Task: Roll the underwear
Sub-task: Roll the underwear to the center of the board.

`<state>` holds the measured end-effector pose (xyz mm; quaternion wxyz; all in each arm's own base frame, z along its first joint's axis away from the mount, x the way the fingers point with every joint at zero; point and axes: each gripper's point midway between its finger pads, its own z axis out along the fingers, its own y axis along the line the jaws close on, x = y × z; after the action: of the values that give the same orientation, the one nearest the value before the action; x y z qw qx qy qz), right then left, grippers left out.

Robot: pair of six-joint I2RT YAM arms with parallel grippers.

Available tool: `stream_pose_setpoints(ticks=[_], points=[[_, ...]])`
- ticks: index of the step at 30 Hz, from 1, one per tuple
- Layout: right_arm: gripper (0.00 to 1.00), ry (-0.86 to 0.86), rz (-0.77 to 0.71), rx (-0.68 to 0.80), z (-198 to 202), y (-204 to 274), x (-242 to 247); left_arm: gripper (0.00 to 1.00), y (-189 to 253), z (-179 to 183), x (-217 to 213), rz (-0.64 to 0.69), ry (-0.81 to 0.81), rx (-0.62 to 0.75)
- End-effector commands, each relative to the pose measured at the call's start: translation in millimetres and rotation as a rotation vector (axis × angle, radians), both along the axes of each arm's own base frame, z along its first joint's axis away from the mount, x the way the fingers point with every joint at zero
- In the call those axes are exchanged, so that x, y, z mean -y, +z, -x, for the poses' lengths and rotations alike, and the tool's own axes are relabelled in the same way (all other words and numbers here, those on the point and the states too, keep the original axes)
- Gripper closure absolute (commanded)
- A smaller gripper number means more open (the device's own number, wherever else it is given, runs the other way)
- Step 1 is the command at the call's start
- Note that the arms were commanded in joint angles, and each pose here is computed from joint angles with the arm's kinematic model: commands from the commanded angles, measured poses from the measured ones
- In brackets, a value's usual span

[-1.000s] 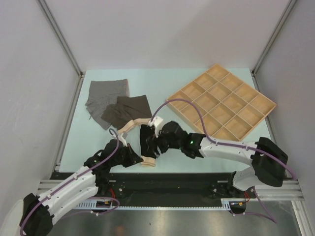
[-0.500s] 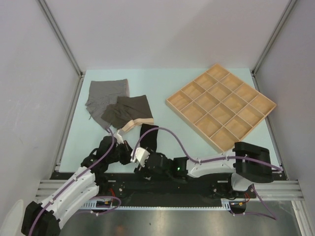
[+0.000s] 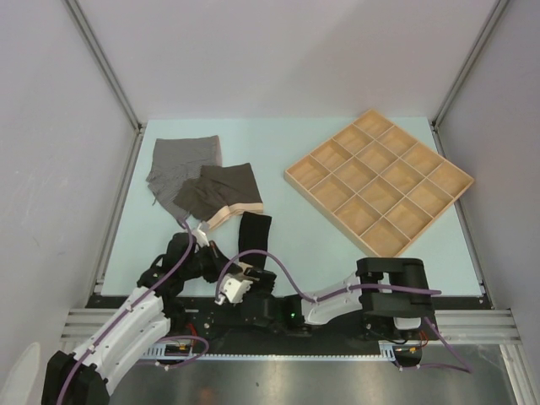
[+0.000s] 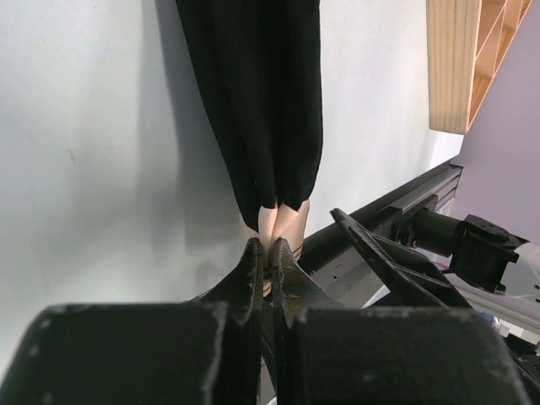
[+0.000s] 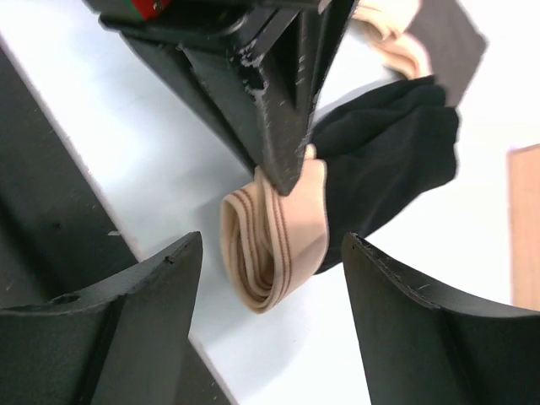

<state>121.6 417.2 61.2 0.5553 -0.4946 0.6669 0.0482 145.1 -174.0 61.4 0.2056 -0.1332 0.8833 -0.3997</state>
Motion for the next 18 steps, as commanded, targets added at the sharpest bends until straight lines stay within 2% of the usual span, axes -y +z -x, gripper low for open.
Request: stream_pose_setpoints(ticks=[1,6,12,15,17,18], points=[[0.28,-0.094,-0.067,0.135,-12,25,-2,1.0,5,1,0,0.015,-0.023,0.024],[0.31,-0.089,-0.034,0.152,-14,11,-2,1.0,7,2,0,0.025,-0.016,0.024],[0.56,-0.114,-0.031,0.174,-24,5,2,1.0,6,5,3,0.06,-0.025,0.011],[0.65,-0.119,-0.038,0.186,-30,6,2,1.0,5,5,5,0.072,-0.03,0.011],[0.68,-0.101,-0.04,0.174,-31,6,1,1.0,4,5,4,0.063,-0.028,0.013],[0.74,-0.1,-0.041,0.167,-34,6,2,1.0,4,4,3,0.063,-0.027,0.013]])
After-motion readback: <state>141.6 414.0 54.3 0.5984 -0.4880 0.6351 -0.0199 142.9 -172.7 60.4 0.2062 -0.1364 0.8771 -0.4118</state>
